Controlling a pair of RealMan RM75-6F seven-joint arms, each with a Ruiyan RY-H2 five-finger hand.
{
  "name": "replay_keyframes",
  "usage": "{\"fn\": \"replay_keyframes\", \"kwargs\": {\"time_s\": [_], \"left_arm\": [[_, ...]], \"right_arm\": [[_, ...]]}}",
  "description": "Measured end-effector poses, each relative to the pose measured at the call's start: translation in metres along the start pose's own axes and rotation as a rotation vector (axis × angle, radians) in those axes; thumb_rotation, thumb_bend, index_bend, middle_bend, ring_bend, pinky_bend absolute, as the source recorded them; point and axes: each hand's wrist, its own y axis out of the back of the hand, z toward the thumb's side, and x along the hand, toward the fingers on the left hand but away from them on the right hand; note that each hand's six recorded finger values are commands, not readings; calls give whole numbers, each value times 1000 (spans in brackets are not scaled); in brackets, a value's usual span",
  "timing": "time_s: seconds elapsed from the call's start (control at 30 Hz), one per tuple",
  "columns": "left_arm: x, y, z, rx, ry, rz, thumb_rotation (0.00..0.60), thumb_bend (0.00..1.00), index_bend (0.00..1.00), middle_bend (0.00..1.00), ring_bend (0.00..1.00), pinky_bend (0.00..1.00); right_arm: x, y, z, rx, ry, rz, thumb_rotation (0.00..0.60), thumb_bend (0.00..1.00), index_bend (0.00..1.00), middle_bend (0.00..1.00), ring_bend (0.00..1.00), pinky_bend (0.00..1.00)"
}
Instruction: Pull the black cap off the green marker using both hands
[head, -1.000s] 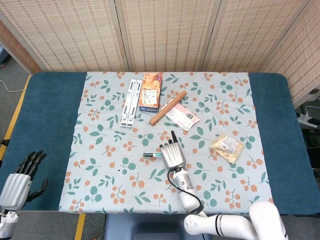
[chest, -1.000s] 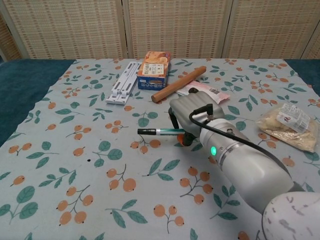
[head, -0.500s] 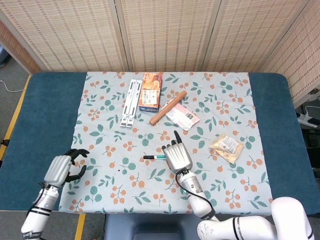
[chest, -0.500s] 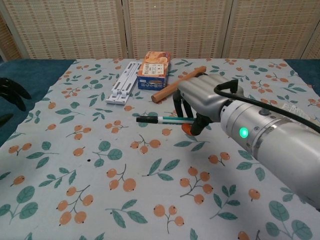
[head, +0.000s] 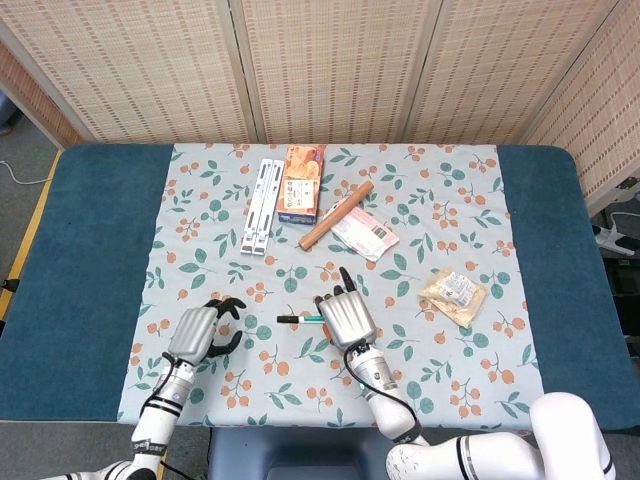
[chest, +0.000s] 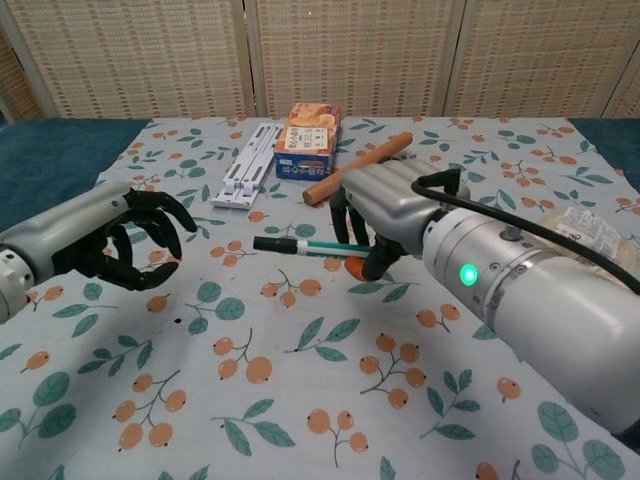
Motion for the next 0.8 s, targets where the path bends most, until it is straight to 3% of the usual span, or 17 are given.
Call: {"fn": "replay_keyframes", "kwargs": {"time_s": [0.43, 0.8], "left_arm": [[10, -15, 28, -13, -27, 11, 600, 381, 370, 487, 362, 612], [12, -23, 50, -61, -65, 74, 600, 375, 439, 557, 411, 646]], "right_arm": [[-2, -5, 14, -51, 5, 9, 600, 431, 798, 746, 336, 0], [-6, -6, 22, -67, -5, 0, 600, 431, 798, 746, 336, 0]]}}
